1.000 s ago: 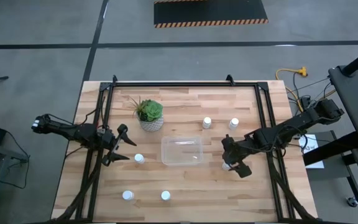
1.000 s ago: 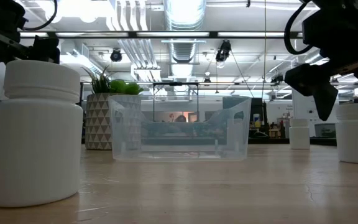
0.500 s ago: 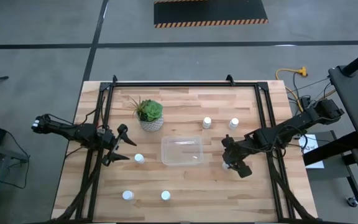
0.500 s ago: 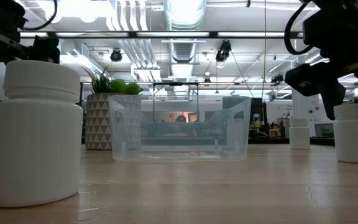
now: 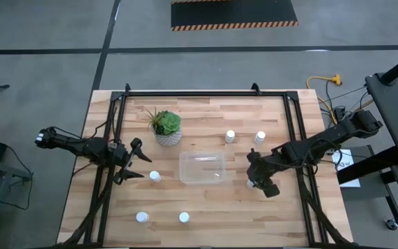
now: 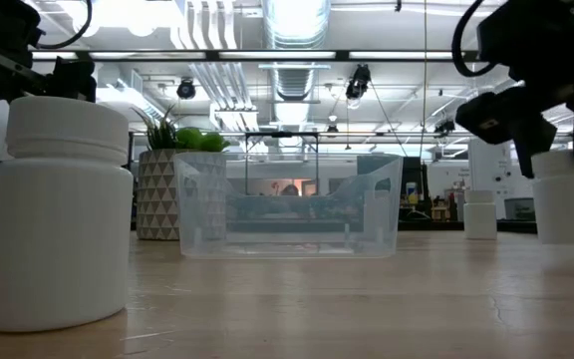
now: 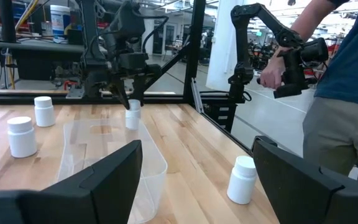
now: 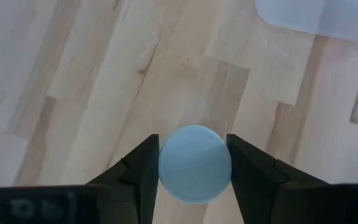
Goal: Pick and place pill bottles into a basket
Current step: Put the white pill bottle into the transparent bin
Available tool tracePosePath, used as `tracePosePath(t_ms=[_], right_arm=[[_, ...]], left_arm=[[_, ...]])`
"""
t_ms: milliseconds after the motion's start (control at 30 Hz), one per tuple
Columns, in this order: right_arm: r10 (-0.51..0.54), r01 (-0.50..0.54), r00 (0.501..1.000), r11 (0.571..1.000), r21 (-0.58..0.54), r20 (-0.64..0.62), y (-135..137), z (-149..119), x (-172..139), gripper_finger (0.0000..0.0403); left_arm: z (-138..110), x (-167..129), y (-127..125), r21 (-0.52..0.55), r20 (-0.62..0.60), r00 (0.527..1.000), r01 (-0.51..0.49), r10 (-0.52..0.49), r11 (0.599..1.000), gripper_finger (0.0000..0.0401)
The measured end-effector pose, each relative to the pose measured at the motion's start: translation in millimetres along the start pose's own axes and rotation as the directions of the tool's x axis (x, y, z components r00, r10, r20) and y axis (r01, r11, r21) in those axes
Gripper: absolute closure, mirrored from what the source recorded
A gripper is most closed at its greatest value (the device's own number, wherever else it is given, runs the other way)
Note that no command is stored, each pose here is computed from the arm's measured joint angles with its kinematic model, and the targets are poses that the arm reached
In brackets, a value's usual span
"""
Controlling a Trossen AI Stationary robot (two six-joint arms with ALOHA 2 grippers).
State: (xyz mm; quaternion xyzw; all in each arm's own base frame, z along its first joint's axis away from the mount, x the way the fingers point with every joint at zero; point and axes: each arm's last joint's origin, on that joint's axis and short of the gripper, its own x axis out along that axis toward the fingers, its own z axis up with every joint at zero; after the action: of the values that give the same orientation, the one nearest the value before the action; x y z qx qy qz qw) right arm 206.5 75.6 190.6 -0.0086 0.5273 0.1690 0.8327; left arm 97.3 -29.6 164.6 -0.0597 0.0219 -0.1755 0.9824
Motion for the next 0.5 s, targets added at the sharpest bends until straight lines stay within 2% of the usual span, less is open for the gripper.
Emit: tracePosePath(t_ms=[267, 500], right_arm=[[-0.015, 0.023, 0.999, 0.987, 0.156, -0.048, -1.2, 13.7, -21.2, 0.0255], [-0.06, 0.052, 0.998, 0.978, 0.2, 0.035, -0.7, 35.3, -40.6, 0.0255]], left_arm=[[0.0, 0.0, 0.1, 0.0, 0.001, 1.0, -0.003, 0.003, 1.0, 0.0111], [0.0, 0.0, 0.1, 0.0, 0.0, 1.0, -0.003, 0.003, 1.0, 0.0111]])
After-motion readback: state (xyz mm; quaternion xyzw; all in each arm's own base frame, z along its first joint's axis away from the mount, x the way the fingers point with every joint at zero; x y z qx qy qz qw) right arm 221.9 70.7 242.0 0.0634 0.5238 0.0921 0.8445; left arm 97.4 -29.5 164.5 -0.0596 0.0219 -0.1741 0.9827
